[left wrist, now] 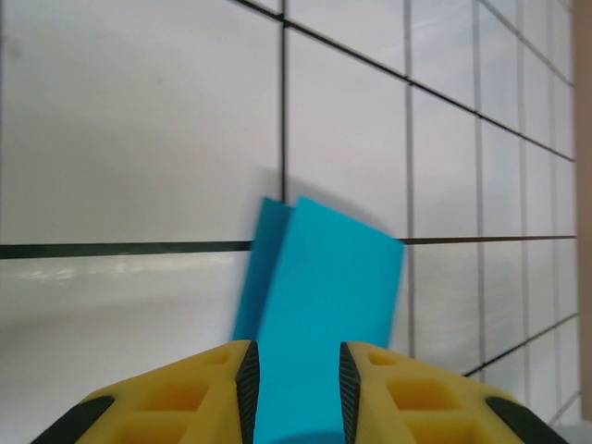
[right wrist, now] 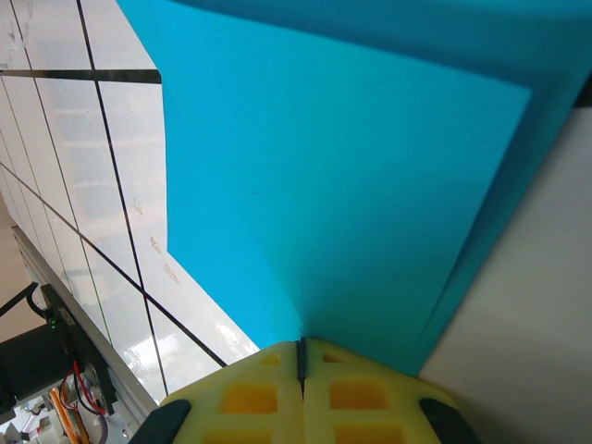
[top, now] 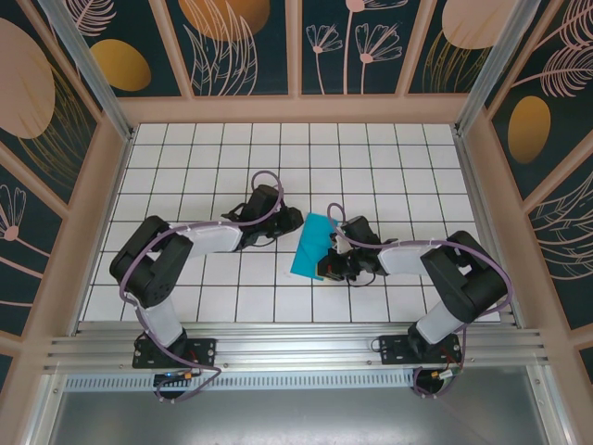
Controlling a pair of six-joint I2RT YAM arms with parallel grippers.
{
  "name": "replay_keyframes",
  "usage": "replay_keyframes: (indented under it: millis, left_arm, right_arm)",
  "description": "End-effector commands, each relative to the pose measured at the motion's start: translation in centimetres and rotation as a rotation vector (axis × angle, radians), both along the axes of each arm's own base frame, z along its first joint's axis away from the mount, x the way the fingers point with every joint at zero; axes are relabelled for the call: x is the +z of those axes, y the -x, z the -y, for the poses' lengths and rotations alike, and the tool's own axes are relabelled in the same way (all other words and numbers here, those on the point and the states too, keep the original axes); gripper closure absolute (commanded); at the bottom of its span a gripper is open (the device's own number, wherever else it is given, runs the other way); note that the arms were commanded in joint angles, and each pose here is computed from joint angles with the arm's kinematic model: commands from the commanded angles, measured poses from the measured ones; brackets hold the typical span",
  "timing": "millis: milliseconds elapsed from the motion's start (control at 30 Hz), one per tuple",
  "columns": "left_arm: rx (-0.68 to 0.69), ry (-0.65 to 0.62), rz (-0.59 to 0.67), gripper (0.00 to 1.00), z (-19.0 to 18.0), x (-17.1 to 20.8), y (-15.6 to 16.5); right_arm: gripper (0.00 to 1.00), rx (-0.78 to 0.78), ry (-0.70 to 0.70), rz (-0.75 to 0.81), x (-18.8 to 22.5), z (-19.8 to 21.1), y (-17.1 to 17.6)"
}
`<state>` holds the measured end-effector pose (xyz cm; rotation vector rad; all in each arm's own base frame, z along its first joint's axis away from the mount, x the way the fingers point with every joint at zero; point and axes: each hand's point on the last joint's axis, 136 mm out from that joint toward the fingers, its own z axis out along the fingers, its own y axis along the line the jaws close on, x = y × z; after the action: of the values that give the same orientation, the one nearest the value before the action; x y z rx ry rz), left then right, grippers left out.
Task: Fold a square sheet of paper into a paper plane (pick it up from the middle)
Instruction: Fold the triangle a second time at the center of the table.
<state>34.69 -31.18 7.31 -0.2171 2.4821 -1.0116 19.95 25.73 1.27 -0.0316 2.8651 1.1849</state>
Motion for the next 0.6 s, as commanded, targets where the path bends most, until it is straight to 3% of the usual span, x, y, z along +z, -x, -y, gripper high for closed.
replay_keyframes:
  millis: [0,300,567]
  left_arm:
    - [-0.051,0.082,0.022,0.68,1.1,2.6,0.5]
    - [-0.122,0.126,0.009,0.69,3.3,2.5,3.0]
    - [-0.126,0.149,-0.037,0.7,3.9,0.1,3.7]
  right_arm:
    - [1.0,-0.034,0.202,-0.114,-4.1,3.6,2.4]
    - [1.0,-0.044,0.206,-0.104,-4.1,3.7,2.3]
    - [1.0,-0.045,0.207,-0.092,-4.1,3.6,2.0]
